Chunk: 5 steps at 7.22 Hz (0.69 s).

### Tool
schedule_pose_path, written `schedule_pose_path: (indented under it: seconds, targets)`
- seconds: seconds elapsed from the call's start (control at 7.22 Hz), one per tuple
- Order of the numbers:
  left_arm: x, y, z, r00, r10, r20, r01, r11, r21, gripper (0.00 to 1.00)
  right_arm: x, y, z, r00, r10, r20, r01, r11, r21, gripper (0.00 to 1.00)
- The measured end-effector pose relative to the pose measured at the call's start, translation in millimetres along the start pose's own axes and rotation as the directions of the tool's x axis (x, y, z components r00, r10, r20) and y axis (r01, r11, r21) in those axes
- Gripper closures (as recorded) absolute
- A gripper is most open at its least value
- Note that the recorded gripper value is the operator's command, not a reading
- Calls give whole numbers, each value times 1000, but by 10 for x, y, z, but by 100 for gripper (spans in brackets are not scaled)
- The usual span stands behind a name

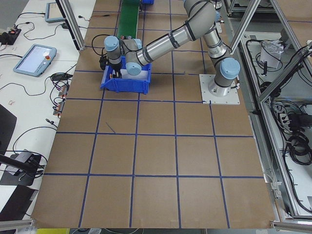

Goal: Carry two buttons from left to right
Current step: 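Lower the left gripper into the bin and grasp the yellow-capped button, then carry the yellow button with the left gripper onto the conveyor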

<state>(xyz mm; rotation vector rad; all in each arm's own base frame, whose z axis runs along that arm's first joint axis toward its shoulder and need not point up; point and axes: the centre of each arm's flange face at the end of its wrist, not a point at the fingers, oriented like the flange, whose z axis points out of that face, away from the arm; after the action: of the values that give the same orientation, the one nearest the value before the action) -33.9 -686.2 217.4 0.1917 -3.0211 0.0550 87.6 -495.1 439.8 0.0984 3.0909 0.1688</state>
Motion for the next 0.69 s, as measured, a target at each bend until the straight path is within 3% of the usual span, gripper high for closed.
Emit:
schedule_pose_path:
  seconds: [0.28,0.69]
  targets:
    - [11,16,-207,999,43,15,-43,999,25,79,1,1,4,1000,-1,0,1,1000,-1,0]
    - [47,279,-922,996,44,78,-44,999,6,78,1,1,5,1000,-1,0,1,1000,-1,0]
